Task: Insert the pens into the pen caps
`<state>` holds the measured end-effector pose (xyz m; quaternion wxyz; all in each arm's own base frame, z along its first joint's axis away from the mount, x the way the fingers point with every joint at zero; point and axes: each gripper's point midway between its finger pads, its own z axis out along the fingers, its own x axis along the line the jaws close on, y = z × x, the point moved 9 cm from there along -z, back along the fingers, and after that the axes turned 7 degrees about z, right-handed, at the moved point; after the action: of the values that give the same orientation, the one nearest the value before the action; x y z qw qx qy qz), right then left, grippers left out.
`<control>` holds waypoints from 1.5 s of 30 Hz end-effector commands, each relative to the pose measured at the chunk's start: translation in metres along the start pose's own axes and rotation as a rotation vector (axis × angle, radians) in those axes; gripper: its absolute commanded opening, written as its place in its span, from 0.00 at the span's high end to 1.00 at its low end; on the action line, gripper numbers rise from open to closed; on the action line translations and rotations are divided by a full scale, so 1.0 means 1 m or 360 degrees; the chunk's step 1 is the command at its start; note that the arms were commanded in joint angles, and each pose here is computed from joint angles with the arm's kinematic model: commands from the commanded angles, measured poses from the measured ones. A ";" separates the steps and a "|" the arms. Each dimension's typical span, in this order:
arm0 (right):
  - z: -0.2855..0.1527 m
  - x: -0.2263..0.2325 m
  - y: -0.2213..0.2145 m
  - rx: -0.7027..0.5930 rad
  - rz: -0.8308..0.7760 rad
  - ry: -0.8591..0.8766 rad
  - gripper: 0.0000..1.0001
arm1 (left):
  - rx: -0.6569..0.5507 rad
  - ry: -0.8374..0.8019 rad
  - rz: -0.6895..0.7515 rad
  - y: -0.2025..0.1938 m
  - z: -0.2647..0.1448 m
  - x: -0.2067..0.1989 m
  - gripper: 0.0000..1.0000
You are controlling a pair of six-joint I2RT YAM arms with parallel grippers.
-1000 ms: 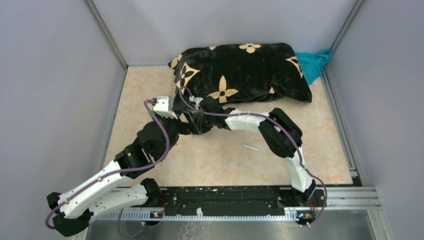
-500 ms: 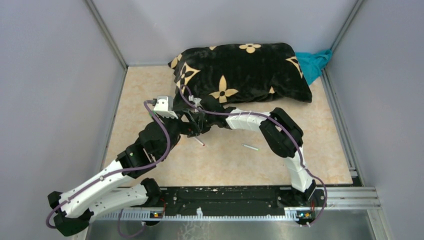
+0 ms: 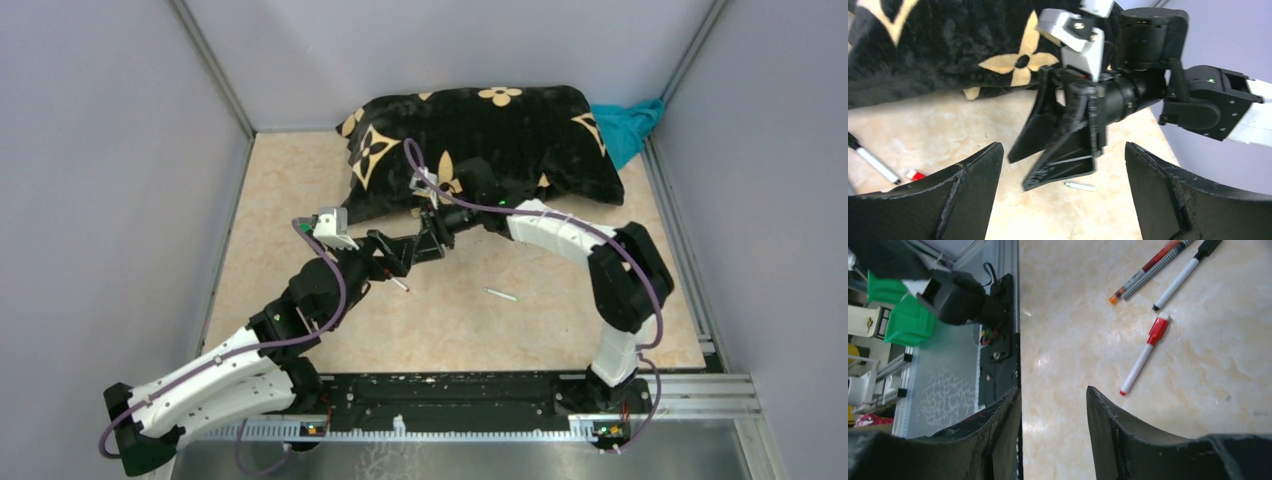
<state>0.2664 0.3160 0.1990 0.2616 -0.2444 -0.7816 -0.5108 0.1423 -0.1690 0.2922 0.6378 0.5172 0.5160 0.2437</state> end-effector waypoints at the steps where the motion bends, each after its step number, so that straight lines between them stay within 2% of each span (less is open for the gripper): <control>1: -0.046 0.025 -0.015 0.0054 -0.0250 0.0129 0.50 | -0.0084 -0.0112 -0.0235 -0.002 0.001 -0.007 0.04; 6: -0.090 0.027 -0.042 0.0120 -0.0346 -0.0061 0.47 | 0.0001 -0.0188 -0.0321 -0.020 0.008 -0.013 0.03; 12: -0.130 0.004 -0.082 0.0217 -0.0278 -0.0474 0.40 | 0.0116 -0.0199 -0.0322 -0.036 0.013 -0.015 0.03; 18: -0.145 -0.012 -0.117 0.0326 -0.0286 -0.0749 0.37 | 0.0166 -0.0187 -0.0301 -0.048 0.020 -0.014 0.03; 24: -0.148 -0.028 -0.138 0.0332 -0.0232 -0.0968 0.37 | 0.0256 -0.0172 -0.0235 -0.061 0.027 -0.013 0.03; 30: -0.146 -0.037 -0.149 0.0357 -0.0205 -0.1028 0.43 | 0.0325 -0.0181 -0.0230 -0.069 0.032 -0.016 0.04; 36: -0.142 -0.043 -0.154 0.0394 -0.0190 -0.1030 0.53 | 0.0339 -0.0165 -0.0262 -0.072 0.031 -0.015 0.04; 41: -0.134 -0.044 -0.155 0.0437 -0.0220 -0.1027 0.56 | 0.0332 -0.0153 -0.0268 -0.071 0.031 -0.014 0.04; 45: -0.128 -0.051 -0.160 0.0558 -0.0169 -0.1012 0.64 | 0.0330 -0.0149 -0.0267 -0.072 0.031 -0.014 0.04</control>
<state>0.2147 0.1281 0.1071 0.0129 -0.3087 -0.9028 -0.2991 0.1496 -0.2184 0.2291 0.6172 0.5534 0.5474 0.1149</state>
